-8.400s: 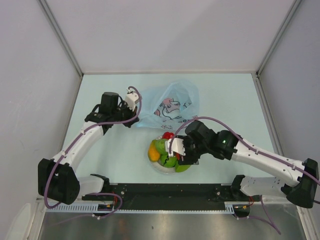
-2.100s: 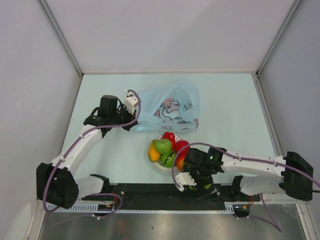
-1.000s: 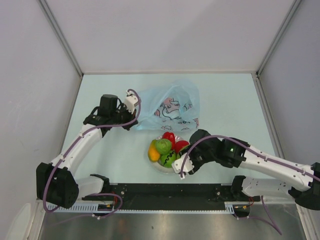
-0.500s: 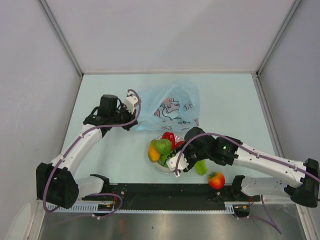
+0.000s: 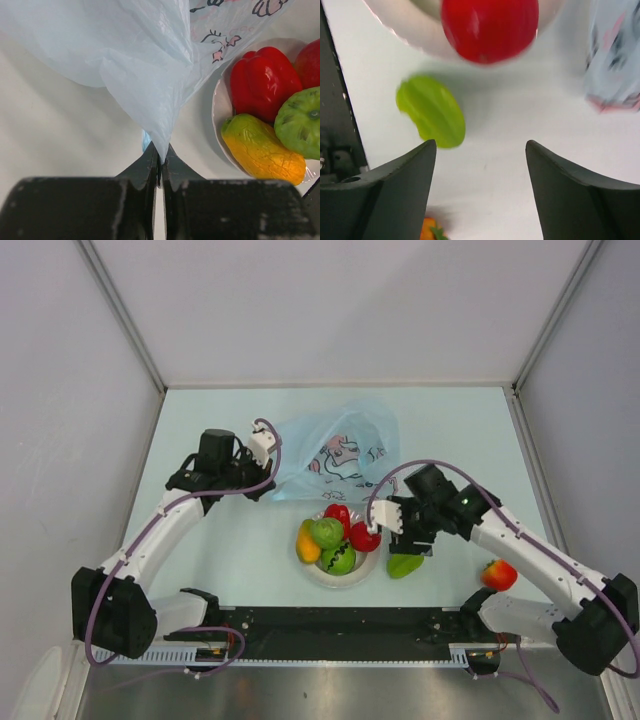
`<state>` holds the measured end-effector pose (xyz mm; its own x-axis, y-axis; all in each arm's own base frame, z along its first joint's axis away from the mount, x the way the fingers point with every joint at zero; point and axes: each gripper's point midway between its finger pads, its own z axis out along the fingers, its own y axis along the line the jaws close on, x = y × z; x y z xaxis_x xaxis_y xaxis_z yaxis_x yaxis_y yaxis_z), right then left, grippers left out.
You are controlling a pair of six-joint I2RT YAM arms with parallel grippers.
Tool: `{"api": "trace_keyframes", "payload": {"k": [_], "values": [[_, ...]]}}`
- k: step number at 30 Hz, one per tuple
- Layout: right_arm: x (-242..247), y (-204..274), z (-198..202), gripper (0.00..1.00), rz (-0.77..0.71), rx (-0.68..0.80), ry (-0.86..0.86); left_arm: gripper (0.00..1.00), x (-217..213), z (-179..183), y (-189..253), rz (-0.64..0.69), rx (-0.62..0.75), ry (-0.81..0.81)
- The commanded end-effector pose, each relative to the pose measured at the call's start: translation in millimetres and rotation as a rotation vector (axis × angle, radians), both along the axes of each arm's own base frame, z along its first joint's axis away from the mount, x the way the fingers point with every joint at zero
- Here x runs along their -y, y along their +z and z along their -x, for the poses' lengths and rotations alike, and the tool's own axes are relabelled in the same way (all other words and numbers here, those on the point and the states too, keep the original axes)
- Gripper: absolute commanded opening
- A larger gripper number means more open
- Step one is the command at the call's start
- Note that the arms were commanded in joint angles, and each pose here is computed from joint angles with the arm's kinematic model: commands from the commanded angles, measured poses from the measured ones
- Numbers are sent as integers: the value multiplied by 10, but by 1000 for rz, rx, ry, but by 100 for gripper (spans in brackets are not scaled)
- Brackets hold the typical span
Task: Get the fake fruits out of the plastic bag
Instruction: Pick up the fake fruit from the center of the board.
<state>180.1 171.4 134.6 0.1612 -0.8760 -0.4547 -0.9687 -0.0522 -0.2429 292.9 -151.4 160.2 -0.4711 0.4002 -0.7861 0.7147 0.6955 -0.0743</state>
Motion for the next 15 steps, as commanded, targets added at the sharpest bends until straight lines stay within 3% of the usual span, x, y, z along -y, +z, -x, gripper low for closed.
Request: {"api": "trace_keyframes", "payload": {"k": [1, 7, 15], "values": [[367, -212, 178, 80, 38, -178, -19, 13, -30, -73, 97, -11, 33, 6], [316, -344, 193, 100, 30, -185, 165, 15, -108, -99, 55, -77, 24, 0], [163, -748, 178, 100, 42, -322, 206, 15, -197, -104, -2, -127, 4, 9]]}}
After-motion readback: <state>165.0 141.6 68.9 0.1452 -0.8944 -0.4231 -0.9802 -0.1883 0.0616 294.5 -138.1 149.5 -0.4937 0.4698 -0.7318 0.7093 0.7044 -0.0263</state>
